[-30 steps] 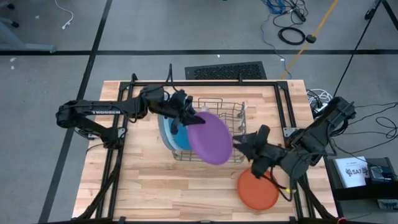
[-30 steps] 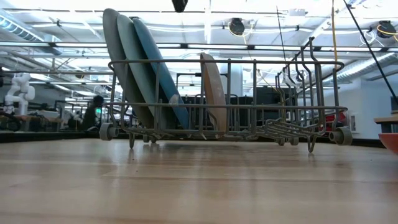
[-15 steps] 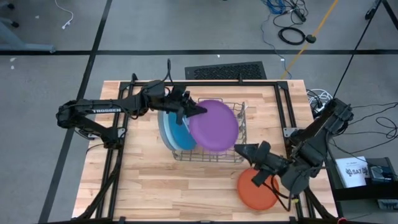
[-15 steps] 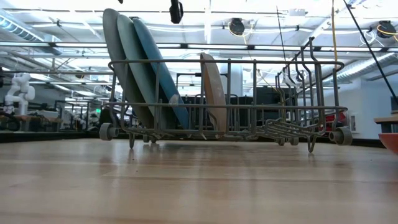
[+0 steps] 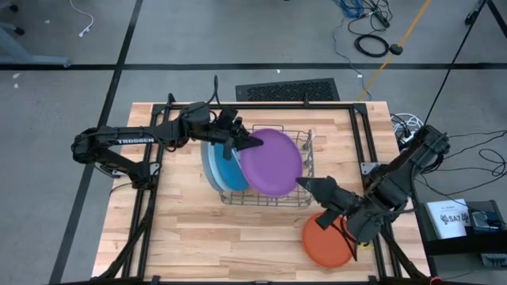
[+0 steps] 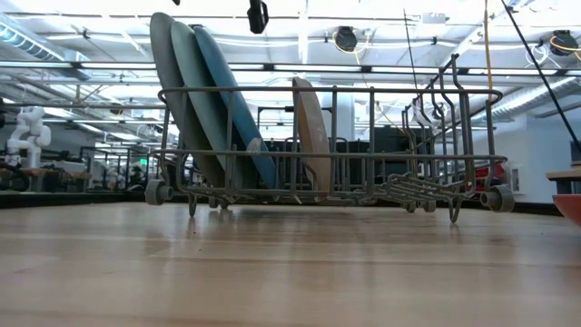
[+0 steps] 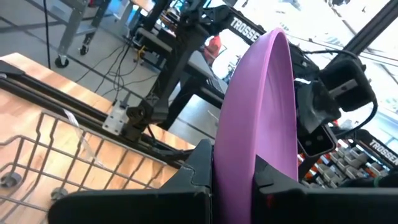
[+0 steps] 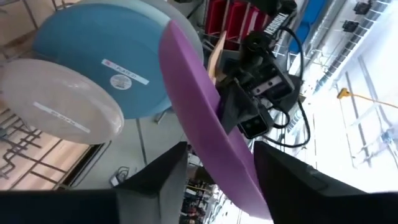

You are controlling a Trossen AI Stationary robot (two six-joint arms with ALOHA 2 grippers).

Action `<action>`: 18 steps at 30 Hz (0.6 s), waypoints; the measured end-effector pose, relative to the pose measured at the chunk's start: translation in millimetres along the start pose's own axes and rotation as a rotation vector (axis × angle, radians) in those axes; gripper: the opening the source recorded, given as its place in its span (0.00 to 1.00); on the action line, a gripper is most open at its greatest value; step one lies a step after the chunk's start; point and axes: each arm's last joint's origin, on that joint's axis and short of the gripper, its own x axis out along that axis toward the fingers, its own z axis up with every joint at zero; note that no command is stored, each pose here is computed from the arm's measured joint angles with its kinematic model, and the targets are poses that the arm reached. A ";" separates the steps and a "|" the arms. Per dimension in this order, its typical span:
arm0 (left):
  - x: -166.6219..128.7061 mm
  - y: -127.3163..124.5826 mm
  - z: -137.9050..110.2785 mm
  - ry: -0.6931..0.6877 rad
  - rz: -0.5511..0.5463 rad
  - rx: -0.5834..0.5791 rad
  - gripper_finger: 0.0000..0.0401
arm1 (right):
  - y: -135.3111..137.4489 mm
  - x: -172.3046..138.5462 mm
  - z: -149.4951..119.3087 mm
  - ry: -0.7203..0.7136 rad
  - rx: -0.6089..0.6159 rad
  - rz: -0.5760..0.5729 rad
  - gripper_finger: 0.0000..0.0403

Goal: Sort dishes
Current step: Put the violet plate into the dish rack

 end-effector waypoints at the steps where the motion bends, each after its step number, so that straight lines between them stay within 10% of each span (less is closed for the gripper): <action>1: 0.0 0.0 0.0 0.000 0.000 0.000 0.06 | 0.2 2.5 -0.8 -0.001 -0.003 0.007 0.41; 18: 0.0 2.0 1.4 -0.028 0.033 0.014 0.07 | 8.3 25.5 7.9 0.055 -0.048 0.037 0.01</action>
